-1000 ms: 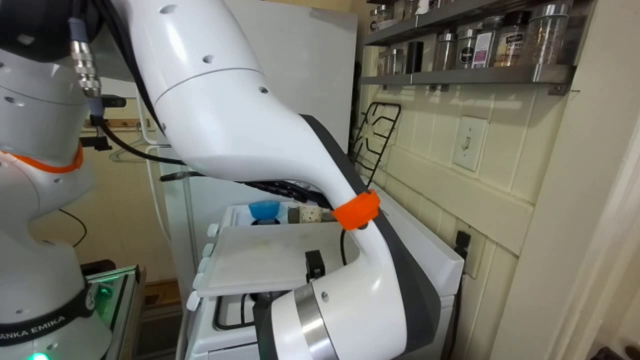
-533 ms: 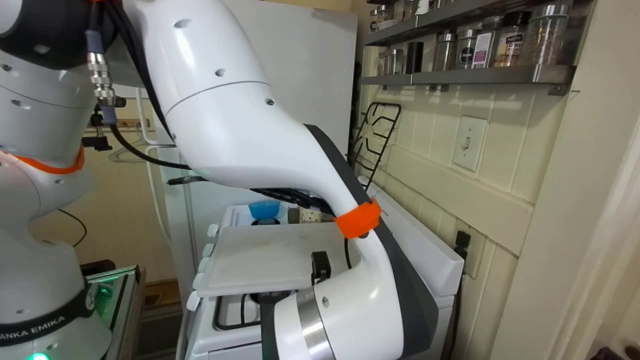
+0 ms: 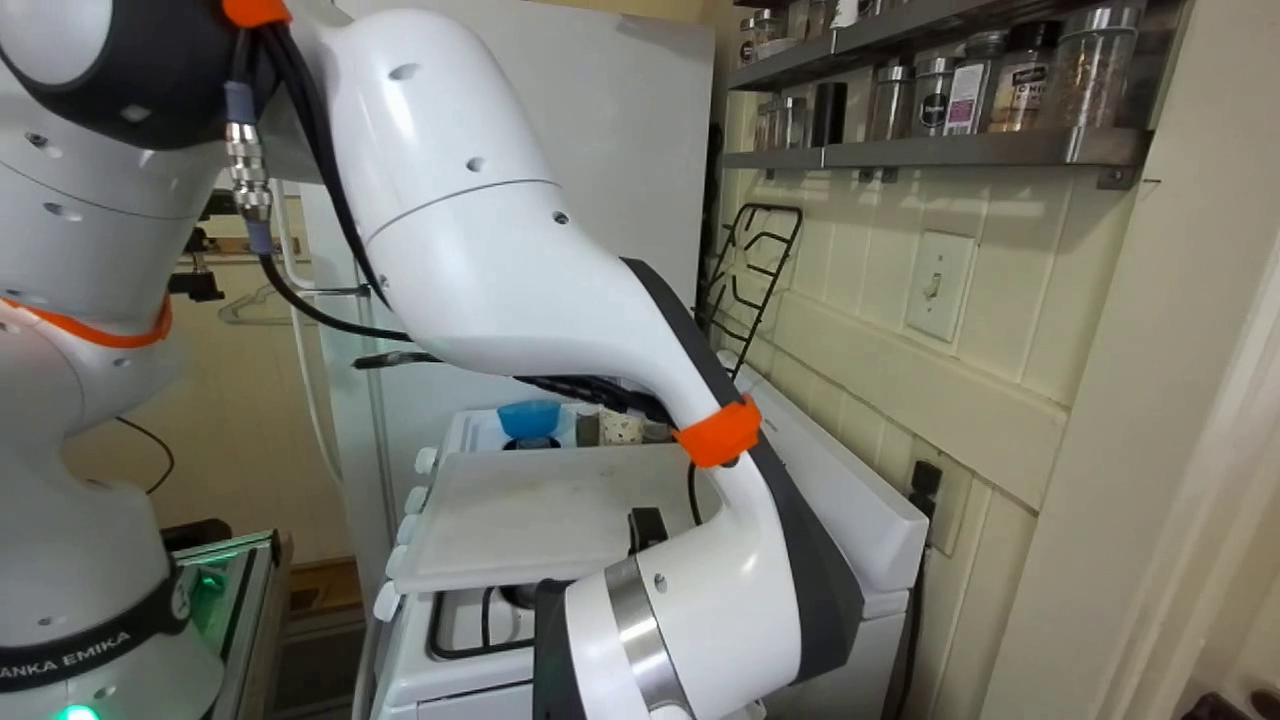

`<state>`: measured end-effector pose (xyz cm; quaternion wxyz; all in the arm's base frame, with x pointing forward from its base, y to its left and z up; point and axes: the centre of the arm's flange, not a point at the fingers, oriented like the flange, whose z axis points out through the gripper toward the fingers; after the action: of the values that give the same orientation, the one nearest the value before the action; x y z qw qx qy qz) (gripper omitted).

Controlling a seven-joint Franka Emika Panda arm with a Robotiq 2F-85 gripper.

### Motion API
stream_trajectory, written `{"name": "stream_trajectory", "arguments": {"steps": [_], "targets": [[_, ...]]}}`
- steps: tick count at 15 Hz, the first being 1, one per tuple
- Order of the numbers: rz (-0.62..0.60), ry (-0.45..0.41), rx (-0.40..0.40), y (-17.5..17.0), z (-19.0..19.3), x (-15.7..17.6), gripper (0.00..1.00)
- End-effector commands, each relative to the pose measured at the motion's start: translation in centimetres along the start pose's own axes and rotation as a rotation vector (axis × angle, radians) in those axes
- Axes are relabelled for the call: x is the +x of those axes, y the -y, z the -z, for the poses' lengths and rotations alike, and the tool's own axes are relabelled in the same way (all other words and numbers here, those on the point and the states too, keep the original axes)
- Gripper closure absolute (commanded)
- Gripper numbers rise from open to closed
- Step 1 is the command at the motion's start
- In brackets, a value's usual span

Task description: Move the chopping board to the left

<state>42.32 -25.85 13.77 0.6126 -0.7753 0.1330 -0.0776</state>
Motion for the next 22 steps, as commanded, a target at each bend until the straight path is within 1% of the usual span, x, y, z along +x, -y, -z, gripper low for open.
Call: {"name": "stream_trajectory", "arguments": {"steps": [1,7,9,13,15,16,18,22], "targets": [[-0.012,-0.026,-0.01,0.1,-1.5,0.2,0.0],[-0.019,-0.021,-0.084,0.3,-2.6,-0.4,0.0],[-0.006,-0.048,-0.076,0.5,-1.9,-1.3,0.0],[0.011,-0.058,-0.038,1.1,-0.8,-5.4,0.0],[0.083,-0.091,-0.026,1.4,-0.6,-6.8,0.0],[0.139,-0.11,-0.03,1.7,-0.6,-7.0,0.0],[0.243,-0.122,-0.056,2.2,-1.0,-6.9,0.0],[0.293,-0.12,-0.078,3.0,-1.6,-6.4,0.0]]}}
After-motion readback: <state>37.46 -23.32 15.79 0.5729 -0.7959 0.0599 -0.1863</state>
